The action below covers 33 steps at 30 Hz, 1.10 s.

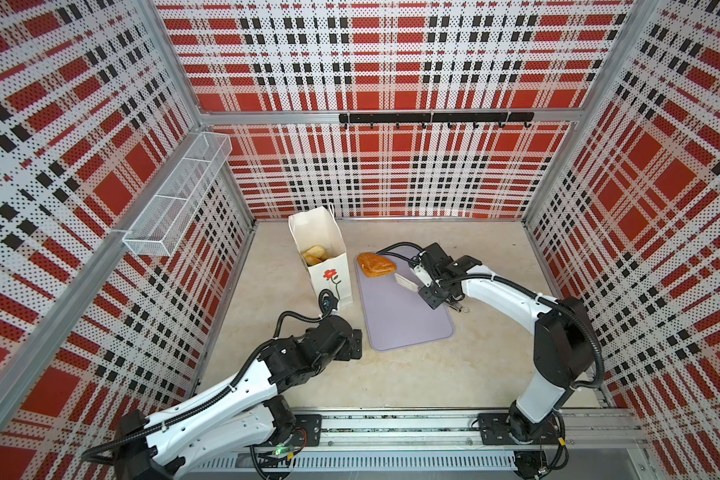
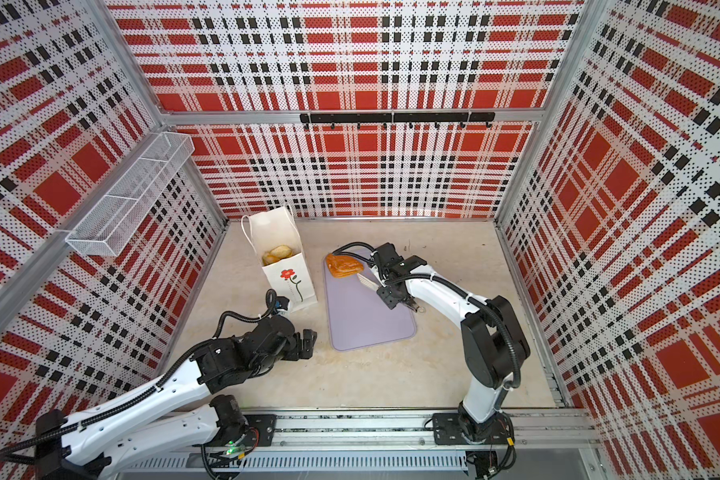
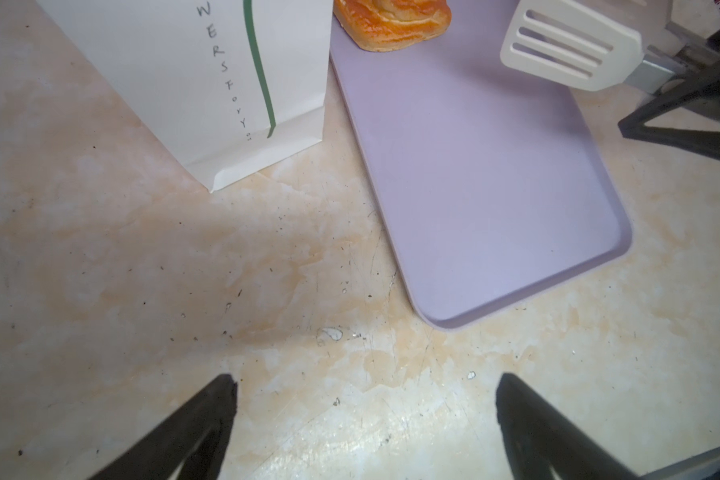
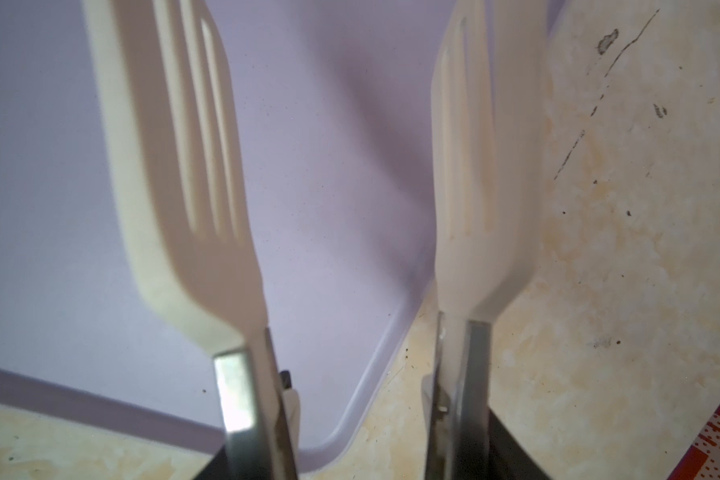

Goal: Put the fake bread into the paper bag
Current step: 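Lower the open right tongs around the flaky pastry on the tray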

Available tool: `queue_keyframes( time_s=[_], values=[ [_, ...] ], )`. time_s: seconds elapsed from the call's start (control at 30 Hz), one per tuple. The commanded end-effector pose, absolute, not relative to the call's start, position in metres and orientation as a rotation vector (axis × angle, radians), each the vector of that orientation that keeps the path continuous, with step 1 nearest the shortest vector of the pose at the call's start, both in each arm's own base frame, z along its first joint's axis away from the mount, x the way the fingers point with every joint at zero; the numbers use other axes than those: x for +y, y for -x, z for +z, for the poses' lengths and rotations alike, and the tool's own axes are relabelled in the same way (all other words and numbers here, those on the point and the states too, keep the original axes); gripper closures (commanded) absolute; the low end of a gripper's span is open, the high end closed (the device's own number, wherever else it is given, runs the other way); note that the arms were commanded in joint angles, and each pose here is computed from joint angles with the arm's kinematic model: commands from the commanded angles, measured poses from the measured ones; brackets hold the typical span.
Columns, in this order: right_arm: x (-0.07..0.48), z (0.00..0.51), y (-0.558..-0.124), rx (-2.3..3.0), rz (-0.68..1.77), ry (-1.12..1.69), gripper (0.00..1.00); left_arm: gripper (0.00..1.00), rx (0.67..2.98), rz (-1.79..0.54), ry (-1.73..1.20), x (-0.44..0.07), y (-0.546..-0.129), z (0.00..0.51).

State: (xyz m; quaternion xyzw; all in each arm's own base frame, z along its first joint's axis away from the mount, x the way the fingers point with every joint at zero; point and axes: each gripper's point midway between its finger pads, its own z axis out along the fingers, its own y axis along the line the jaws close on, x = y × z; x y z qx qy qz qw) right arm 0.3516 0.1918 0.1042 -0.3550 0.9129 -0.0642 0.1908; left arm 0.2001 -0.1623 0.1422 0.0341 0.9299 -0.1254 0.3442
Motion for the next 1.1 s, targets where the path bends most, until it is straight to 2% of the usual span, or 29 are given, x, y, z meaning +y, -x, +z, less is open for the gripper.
queue_keyframes(
  time_s=[0.0, 0.67, 1.07],
  values=[
    [0.207, 0.117, -0.375, 2.473, -0.156, 1.033, 0.42, 0.01, 2.408, -0.350, -0.085, -0.167, -0.201, 0.142],
    [0.227, 0.091, -0.428, 2.406, -0.054, 1.213, 0.39, 0.01, 2.437, -0.346, -0.092, -0.169, -0.200, 0.133],
    [0.240, 0.073, -0.439, 2.404, 0.023, 1.279, 0.38, 0.01, 2.445, -0.346, -0.096, -0.172, -0.202, 0.131]
  ],
)
